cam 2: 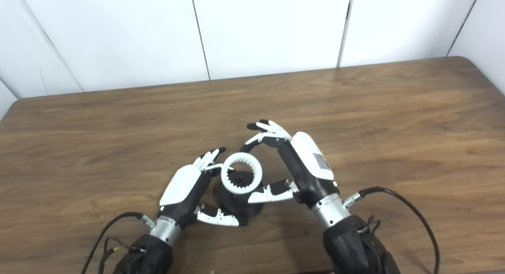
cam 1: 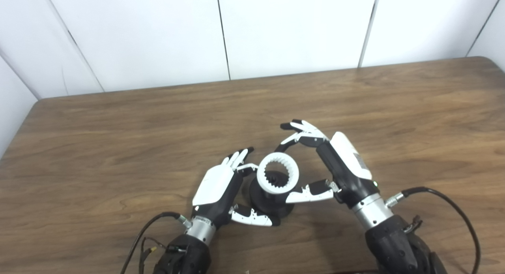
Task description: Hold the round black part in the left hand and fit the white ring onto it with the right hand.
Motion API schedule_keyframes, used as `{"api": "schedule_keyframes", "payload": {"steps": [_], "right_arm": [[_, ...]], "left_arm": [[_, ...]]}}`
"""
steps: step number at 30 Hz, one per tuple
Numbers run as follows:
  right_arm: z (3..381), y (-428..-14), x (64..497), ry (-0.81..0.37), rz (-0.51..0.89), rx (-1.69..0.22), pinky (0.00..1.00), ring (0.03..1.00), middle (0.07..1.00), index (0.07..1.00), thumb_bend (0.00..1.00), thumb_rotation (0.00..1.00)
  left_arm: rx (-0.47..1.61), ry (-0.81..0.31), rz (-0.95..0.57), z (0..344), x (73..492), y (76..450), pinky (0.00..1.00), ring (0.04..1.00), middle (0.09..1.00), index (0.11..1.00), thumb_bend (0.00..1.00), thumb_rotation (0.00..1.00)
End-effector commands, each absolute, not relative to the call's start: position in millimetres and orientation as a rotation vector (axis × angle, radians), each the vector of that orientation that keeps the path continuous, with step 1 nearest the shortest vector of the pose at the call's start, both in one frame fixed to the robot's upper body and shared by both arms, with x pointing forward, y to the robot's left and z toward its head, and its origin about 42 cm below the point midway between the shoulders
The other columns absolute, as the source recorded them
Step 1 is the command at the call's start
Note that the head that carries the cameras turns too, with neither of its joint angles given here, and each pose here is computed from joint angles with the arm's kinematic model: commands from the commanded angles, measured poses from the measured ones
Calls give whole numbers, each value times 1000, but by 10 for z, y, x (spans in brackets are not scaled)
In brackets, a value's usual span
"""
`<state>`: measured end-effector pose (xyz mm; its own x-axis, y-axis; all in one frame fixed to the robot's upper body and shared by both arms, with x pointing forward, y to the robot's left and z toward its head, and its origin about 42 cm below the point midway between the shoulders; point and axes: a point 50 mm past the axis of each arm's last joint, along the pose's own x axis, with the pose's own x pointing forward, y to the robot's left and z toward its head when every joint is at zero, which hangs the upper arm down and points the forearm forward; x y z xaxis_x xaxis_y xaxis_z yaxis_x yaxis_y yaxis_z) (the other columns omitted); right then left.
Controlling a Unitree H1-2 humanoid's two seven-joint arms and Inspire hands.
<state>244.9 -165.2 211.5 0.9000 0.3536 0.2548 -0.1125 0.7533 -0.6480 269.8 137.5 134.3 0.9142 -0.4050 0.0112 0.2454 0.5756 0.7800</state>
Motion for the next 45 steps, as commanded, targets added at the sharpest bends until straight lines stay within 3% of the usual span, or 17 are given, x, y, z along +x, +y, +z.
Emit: {"api": "schedule_keyframes", "payload": {"steps": [1, 45], "right_arm": [[2234, -1587, 2451, -465, 264, -662, 854, 919, 847, 482, 520, 141], [1810, -1521, 2796, -341, 240, -706, 952, 913, 838, 482, 521, 138]], "left_arm": [[884, -266, -355, 1510, 2777, 1328, 1000, 1000, 998, 627, 954, 404], [878, -268, -353, 1587, 2751, 1303, 1000, 1000, 997, 628, 948, 402]]}}
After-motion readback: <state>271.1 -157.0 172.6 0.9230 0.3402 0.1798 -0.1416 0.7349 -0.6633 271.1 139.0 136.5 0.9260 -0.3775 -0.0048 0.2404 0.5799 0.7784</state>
